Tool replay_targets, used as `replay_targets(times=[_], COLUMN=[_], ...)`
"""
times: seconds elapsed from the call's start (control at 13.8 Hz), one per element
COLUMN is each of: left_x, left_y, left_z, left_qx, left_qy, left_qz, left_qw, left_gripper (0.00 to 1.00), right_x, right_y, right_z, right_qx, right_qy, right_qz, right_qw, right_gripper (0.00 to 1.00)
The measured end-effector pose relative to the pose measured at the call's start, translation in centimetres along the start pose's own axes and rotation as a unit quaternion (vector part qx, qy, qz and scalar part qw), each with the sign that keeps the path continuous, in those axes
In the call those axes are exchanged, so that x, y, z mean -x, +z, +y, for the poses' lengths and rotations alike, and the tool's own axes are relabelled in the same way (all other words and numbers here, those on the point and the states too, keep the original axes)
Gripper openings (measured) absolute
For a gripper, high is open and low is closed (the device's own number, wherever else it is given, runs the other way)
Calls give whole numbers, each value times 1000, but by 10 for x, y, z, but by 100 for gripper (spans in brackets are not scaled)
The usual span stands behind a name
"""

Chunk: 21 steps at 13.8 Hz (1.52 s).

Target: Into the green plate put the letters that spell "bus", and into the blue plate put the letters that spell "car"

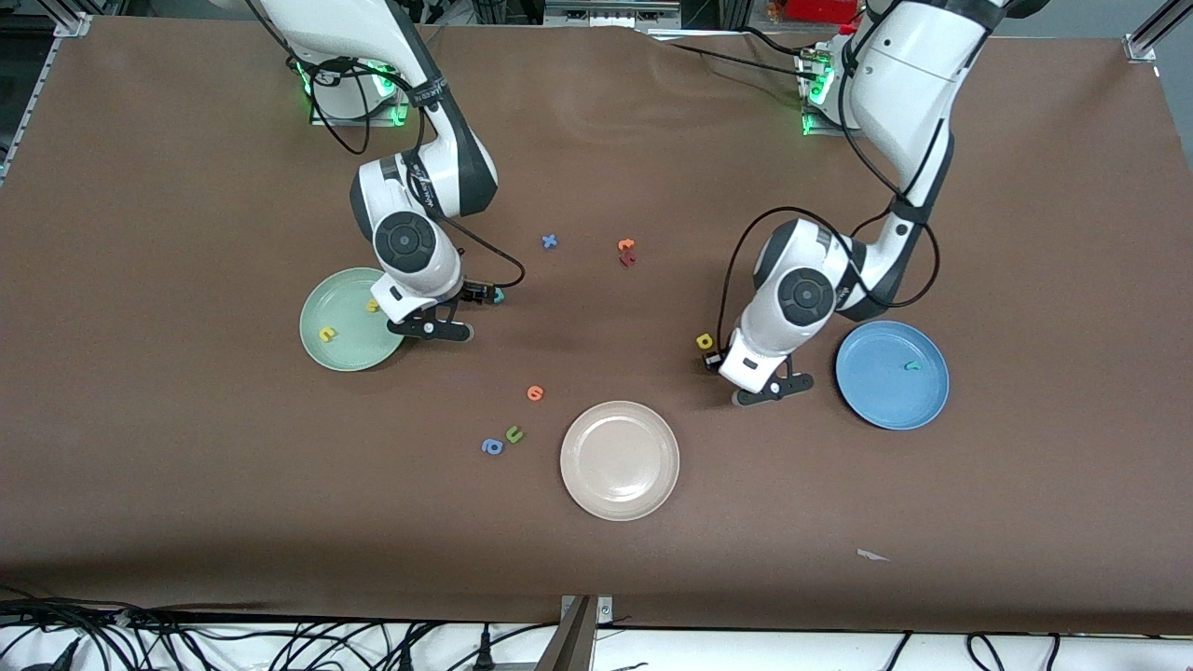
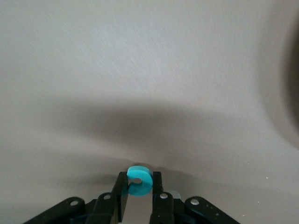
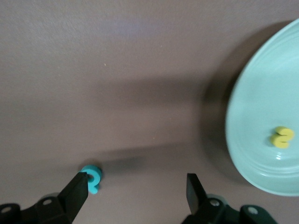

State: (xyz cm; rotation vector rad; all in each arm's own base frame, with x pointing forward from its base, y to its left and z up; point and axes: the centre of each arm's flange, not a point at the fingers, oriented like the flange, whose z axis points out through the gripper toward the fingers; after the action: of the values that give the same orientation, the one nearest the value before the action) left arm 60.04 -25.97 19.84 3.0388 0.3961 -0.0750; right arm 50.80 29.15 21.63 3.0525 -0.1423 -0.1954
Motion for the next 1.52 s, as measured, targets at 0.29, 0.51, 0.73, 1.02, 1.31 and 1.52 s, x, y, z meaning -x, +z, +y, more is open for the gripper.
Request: replay_targets(times=[0.29,0.51,0.73,1.02,1.31,1.52], left_x=[-29,-60,-84,-86,-55,-22], left_y=[-40,-57,-59,-49,-45,-42], left_z=[-55,-124,-194,-209,-124,-53], left_qx=[-19,-34,-95,-112,-41,-28], left_qy=[51,106,173,167,44,-26], left_qz=[-30,-47,-47,-53,-53,-32], left_qw=[998,993,979,978,997,999], left_gripper=[26,25,26,52,89,100], right_x=[37,50,47,46,49,49], right_y=[31,31,28,37,45,45], right_z=[-12,-31,-33,-37,-40,-40], right_qx=[-27,-37,-47,-54,-51,-51], right_qy=[24,36,38,35,31,31], right_qz=[25,26,40,58,55,55], right_qw=[999,998,997,996,997,997], right_gripper=[92,89,82,70,67,52])
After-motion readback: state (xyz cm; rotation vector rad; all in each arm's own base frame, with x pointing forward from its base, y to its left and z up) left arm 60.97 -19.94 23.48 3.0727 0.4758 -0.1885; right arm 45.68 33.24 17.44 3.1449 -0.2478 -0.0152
